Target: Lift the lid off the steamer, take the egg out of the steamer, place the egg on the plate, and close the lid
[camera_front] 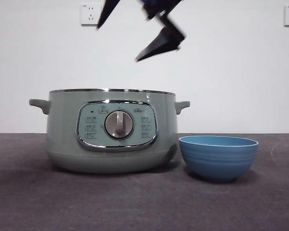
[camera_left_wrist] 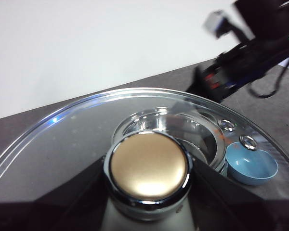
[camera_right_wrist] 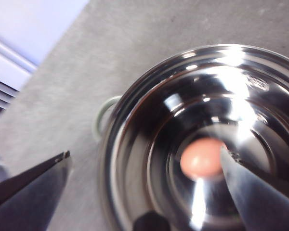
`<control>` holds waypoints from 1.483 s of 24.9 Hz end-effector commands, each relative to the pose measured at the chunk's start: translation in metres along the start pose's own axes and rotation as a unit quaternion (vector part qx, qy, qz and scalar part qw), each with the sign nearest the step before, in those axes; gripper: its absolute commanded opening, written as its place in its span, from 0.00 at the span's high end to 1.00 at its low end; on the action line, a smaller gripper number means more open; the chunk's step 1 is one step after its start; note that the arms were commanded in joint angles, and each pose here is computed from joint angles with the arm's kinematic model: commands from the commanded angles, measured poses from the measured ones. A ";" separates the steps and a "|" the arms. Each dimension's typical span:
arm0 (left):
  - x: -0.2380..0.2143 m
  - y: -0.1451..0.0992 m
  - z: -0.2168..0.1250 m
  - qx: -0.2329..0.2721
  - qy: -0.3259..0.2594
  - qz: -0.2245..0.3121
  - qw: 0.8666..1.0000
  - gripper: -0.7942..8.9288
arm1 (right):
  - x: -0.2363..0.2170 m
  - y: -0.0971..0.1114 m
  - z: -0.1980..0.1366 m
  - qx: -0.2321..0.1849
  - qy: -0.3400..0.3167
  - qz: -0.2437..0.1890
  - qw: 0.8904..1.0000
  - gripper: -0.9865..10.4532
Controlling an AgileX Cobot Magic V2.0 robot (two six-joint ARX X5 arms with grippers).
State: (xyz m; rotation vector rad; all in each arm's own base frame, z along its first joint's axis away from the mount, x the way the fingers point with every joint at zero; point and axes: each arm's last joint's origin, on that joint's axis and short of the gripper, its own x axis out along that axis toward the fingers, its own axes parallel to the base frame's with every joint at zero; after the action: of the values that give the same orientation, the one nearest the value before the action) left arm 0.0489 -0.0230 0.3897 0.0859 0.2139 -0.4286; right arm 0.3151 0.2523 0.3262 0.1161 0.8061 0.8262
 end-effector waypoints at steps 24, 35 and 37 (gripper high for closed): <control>-0.004 0.000 0.005 -0.003 -0.030 -0.001 1.000 0.93 | 0.125 -0.041 -0.044 -0.012 0.115 -0.108 0.987 0.42; -0.004 0.000 0.005 -0.003 -0.030 -0.001 1.000 0.93 | 0.132 -0.045 -0.048 -0.015 0.117 -0.123 0.985 0.45; -0.004 0.000 0.005 -0.003 -0.030 -0.001 1.000 0.93 | 0.137 -0.047 -0.052 -0.009 0.123 -0.125 0.984 0.52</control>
State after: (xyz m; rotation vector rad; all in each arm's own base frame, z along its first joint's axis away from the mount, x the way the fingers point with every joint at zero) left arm 0.0487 -0.0229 0.3895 0.0869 0.2157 -0.4268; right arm 0.3631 0.3023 0.2056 -0.0914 0.9833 0.6287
